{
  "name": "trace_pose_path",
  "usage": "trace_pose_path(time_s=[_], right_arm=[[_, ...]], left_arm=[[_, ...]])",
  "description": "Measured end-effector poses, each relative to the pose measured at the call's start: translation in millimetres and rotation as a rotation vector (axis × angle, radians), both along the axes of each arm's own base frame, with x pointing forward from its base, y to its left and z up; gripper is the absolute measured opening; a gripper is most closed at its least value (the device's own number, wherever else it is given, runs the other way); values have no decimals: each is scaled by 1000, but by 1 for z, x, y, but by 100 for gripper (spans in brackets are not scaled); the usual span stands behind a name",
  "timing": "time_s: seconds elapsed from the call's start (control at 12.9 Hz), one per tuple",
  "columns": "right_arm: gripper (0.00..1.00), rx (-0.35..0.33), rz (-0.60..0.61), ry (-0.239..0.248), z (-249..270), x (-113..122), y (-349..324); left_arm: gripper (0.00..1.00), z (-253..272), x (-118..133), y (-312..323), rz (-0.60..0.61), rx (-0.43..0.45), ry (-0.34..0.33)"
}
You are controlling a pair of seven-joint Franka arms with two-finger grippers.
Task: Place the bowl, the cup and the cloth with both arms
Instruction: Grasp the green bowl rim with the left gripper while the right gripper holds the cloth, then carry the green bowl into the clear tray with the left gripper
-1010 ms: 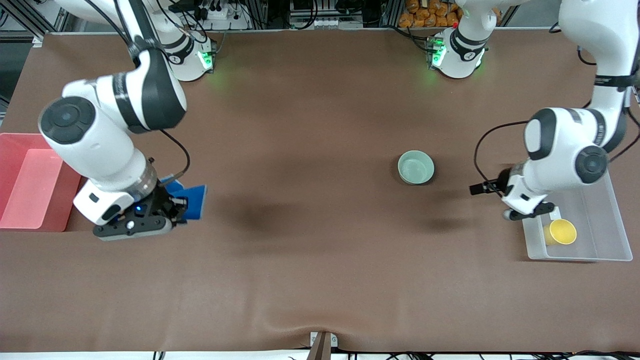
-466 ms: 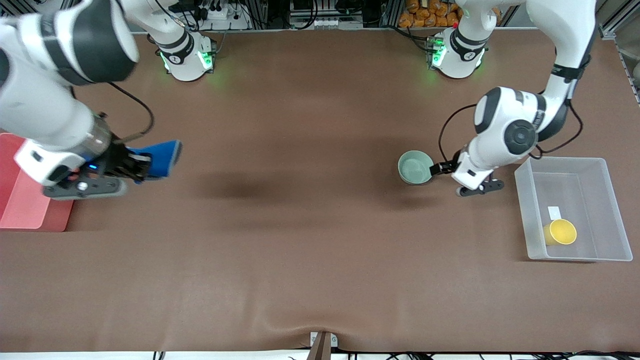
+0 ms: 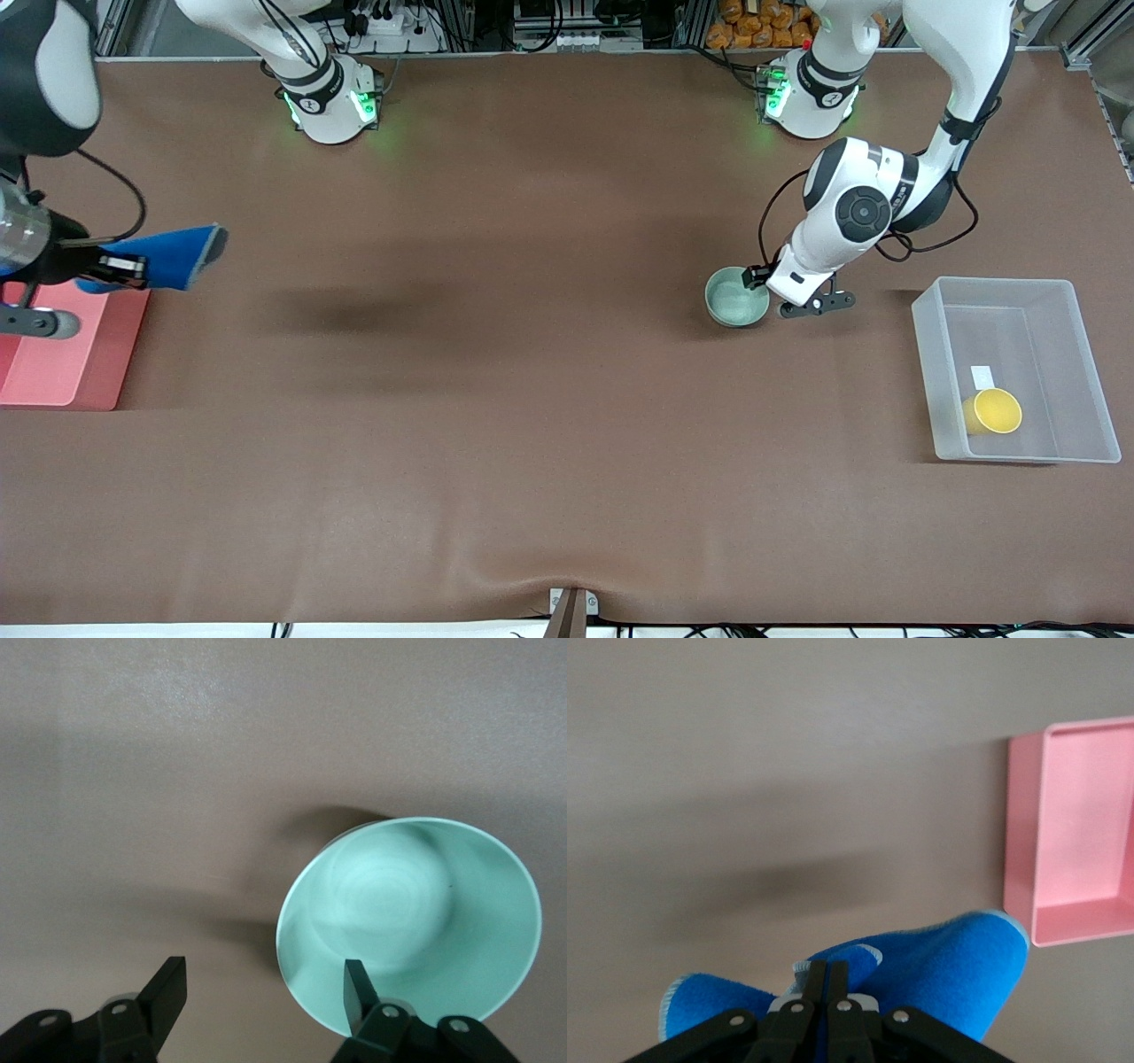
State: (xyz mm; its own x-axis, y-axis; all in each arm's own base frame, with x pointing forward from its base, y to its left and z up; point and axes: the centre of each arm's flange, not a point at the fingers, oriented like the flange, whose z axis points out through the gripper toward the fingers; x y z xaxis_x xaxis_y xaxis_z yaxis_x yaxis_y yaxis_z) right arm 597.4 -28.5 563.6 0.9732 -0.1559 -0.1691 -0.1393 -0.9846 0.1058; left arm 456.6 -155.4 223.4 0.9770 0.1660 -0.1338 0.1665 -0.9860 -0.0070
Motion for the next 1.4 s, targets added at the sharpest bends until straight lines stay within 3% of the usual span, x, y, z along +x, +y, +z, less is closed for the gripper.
trace_pose_path(time_s=[0.23,0.31,0.47,0.54,0.62,0.7,0.78,1.09,1.4], right_arm=[[3,5,-110,22,-5,-14,-67],[3,13,-131,27,-5,-23,-86],[3,36,-122,25,-6,-40,-121],[3,44,-116,15,-8,-47,-137],[3,49,-110,8,-11,-53,-146],[3,31,-92,6,-15,-55,-150],[3,-7,-68,12,-18,-56,-149],[3,-47,-37,13,-42,-57,-157],[3,-35,13,-7,-49,-75,-214]], left_arm=[[50,-6,-6,1,2,-11,-26],[50,-7,-6,1,4,-16,-41],[30,-8,-5,1,16,-28,-69],[30,-10,-5,0,23,-34,-81],[22,-12,-4,0,25,-40,-87],[9,-14,-4,-1,26,-45,-92],[2,-11,-3,-3,26,-47,-100],[2,3,16,4,64,-51,-131],[2,54,71,61,101,-4,-104]])
